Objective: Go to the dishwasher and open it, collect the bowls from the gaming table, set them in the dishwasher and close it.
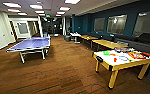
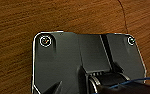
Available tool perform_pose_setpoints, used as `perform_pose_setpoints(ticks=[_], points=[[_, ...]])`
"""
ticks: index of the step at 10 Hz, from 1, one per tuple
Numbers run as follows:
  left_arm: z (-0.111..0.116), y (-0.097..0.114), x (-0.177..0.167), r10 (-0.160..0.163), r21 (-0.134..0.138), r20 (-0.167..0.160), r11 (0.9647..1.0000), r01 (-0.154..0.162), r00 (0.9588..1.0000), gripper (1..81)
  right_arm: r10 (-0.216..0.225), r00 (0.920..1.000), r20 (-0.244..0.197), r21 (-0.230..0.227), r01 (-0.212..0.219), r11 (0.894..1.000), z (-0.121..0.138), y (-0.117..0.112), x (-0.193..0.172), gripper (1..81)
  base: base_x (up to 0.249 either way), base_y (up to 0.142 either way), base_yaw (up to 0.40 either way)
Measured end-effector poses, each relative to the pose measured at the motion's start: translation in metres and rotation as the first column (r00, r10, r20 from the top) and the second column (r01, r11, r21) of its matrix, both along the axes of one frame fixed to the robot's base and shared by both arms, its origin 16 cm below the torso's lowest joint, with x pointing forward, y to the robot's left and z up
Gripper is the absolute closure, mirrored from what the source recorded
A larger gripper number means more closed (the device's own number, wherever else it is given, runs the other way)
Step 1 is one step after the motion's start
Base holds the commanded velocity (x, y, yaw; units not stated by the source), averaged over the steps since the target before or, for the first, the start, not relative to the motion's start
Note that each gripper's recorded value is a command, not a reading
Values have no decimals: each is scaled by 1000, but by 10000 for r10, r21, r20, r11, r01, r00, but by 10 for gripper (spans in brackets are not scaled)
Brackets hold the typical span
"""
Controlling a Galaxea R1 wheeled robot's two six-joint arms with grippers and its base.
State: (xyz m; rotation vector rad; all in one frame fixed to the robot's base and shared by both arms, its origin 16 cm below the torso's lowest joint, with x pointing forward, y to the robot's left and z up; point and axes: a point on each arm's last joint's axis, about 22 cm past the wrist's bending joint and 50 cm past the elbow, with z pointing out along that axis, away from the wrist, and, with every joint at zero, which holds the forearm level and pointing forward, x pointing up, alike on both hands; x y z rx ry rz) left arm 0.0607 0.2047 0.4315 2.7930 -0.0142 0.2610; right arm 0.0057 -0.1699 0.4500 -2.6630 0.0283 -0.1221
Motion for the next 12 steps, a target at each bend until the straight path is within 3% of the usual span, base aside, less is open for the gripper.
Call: perform_pose_setpoints(ticks=[7,12], points=[[0,-3,0,-2,-32,3,10000,2,10000,10,1,10000,5,-30,-1,10000,-1,-1,0,10,223,0,0],[0,-3,2,-1,-32,7,10000,1,10000,10,9,10000,17,-4,-9,10000,-1,2,2,10,136,0,0]])
